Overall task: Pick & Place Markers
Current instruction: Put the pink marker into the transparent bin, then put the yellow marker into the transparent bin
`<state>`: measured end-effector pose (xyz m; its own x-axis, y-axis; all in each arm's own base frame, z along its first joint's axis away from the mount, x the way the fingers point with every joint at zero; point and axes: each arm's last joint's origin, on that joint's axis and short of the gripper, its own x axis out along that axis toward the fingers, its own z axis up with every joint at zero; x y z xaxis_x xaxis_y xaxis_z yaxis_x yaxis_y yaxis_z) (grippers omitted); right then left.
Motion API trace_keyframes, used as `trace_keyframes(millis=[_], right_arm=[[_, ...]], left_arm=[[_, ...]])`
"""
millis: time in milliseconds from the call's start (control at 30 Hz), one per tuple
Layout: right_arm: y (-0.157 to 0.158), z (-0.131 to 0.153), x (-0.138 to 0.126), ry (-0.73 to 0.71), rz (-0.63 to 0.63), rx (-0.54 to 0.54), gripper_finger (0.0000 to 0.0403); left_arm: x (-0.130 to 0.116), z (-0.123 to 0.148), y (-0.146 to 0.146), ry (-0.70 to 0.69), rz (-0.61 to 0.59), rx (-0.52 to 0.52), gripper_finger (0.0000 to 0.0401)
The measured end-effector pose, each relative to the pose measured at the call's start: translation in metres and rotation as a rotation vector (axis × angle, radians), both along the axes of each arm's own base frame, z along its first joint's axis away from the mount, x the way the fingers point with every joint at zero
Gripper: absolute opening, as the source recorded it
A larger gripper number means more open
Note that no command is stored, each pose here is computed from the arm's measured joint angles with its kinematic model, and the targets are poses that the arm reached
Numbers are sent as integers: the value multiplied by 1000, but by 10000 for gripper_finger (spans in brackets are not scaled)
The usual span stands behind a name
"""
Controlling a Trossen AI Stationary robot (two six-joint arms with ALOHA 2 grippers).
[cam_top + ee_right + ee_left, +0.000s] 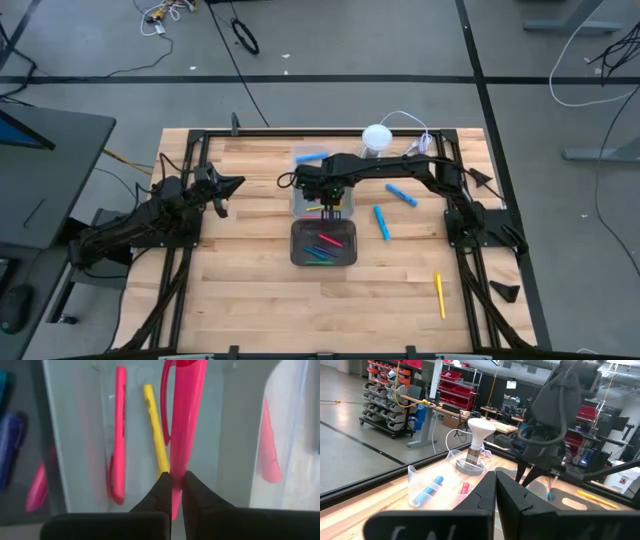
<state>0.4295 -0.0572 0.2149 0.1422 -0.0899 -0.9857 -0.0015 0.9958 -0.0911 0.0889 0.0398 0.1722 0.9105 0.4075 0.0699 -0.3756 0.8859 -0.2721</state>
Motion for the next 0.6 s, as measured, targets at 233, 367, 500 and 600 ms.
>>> trace_keyframes(millis=[233,367,500,600], right_arm=[[-1,-25,0,-30,-3,-4,18],[-1,-31,-3,-10,-7,-1,28],[-2,-31,-3,-14,-21,1,52],[-2,-31,-3,-13,-9,-1,79]], left_arm=[[0,0,0,0,0,0,14],[0,0,0,0,0,0,14],[0,0,0,0,0,0,14],[0,0,0,0,0,0,14]])
